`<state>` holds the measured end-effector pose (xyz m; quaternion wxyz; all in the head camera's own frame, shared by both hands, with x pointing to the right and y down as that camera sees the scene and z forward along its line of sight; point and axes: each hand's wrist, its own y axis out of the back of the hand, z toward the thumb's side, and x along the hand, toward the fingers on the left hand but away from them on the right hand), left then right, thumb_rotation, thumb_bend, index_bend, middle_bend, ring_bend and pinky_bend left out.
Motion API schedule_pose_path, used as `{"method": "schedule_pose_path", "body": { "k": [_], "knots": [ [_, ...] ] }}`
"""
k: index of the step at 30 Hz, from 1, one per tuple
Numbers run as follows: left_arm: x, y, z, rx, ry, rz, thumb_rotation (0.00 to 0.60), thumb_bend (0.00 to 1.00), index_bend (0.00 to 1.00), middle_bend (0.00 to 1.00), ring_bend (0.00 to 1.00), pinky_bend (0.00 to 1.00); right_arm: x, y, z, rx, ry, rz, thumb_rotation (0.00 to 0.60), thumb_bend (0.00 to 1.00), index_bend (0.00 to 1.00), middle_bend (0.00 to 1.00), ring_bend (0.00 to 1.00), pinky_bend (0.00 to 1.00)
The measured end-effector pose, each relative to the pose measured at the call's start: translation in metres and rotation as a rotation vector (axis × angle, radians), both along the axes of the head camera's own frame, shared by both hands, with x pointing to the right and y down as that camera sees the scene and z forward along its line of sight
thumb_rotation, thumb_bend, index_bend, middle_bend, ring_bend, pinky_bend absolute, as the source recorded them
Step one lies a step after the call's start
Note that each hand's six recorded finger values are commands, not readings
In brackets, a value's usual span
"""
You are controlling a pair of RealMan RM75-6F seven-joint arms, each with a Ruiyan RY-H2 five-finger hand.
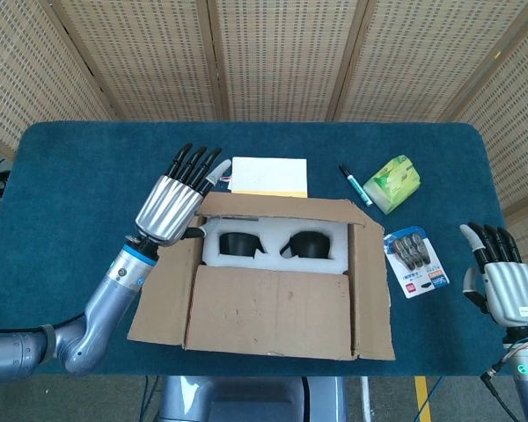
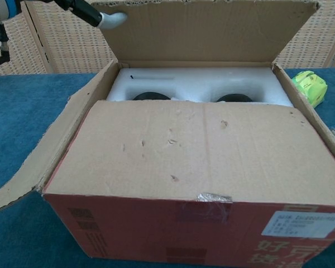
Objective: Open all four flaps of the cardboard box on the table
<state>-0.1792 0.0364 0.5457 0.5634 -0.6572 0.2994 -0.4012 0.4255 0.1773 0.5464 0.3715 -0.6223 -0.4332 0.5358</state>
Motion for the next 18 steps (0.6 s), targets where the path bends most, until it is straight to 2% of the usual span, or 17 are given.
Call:
{"method": "schedule_pose_path", "body": {
  "k": [6,18],
  "knots": [
    [0.006,-0.019,-0.007,0.066,-0.006,0.006,0.341,0.36,0.0,0.0,0.0,0.0,0.002,0.001,-0.001,-0.001,0.0,0.008,0.6,0.83,0.03,0.08,0.0,0.0],
    [0.022,-0.057,0.008,0.102,-0.093,0.004,0.34,0.36,0.0,0.0,0.0,0.0,0.006,0.003,-0.004,-0.002,0.01,0.021,0.6,0.83,0.03,0.08,0.0,0.0]
  ]
}}
